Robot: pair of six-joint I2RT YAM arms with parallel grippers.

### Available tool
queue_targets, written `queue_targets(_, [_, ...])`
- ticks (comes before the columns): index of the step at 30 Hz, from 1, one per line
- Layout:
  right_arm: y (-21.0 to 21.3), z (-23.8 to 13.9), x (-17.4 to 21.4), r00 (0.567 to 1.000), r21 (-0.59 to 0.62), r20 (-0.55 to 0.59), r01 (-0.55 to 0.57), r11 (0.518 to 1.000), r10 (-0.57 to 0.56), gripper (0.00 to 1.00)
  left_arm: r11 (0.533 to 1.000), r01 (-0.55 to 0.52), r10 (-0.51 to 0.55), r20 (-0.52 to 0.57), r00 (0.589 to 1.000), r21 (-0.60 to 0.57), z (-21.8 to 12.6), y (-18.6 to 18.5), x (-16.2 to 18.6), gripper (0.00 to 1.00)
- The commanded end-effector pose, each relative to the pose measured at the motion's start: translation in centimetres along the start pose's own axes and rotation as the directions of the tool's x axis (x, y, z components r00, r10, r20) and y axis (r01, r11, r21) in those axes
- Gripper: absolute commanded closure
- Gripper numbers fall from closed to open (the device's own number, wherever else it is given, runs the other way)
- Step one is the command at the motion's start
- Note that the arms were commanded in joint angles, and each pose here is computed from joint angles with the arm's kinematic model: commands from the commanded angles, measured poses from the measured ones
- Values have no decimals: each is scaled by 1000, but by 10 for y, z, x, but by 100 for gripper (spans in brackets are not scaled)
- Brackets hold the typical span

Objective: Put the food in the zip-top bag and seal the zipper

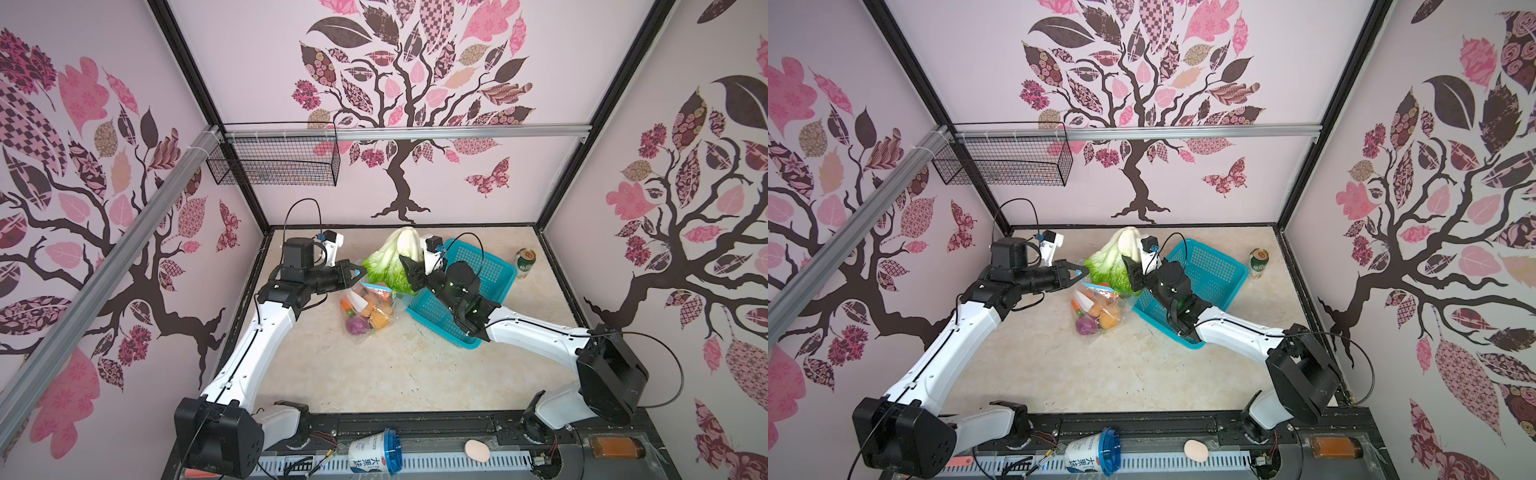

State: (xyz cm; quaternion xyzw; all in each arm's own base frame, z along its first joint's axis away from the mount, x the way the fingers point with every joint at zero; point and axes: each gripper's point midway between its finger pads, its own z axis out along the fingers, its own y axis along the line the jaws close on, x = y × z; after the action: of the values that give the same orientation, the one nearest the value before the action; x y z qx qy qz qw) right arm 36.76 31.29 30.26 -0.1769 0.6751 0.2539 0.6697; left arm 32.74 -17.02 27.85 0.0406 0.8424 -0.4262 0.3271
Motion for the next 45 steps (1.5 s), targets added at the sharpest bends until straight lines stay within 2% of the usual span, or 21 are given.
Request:
queue_targets(1, [-3,3,-11,998,-48,39,53,997,-52,65,999,-40,39,38,999,7,-4,-3,-9,100])
queue_targets(5, [11,9,-9,990,-153,24,139,978,-137,65,998,-60,59,47,997,17,-6,-7,-10,100])
queue_targets(8, [20,14,-1,991,-190,-17,128,973,-134,65,996,-80,78,57,995,42,-7,-12,-12,100])
queue_targets(15, [57,40,14,966,-133,-195,145,981,-169,62,992,-82,79,39,996,92,1,-19,-10,100])
queue_targets(17, [62,50,18,960,-107,-249,100,989,-124,61,992,-82,80,33,996,96,3,-21,-7,100])
queue_targets(21, [56,66,18,943,25,-331,-34,999,40,61,992,-76,74,24,997,96,9,-21,-2,100])
queue_targets(26, [49,76,16,924,195,-338,-120,973,181,60,990,-63,60,27,998,126,11,-26,-2,100])
queue_targets(30, [55,84,19,905,232,-323,-207,950,276,59,988,-62,60,17,998,138,14,-30,3,100])
queue_targets(39, [60,78,52,920,294,-313,-142,945,235,55,986,-18,7,63,998,166,6,-30,-9,100])
queue_targets(45, [80,60,50,952,219,-270,-83,972,142,50,989,11,-26,98,995,146,1,-20,-18,100])
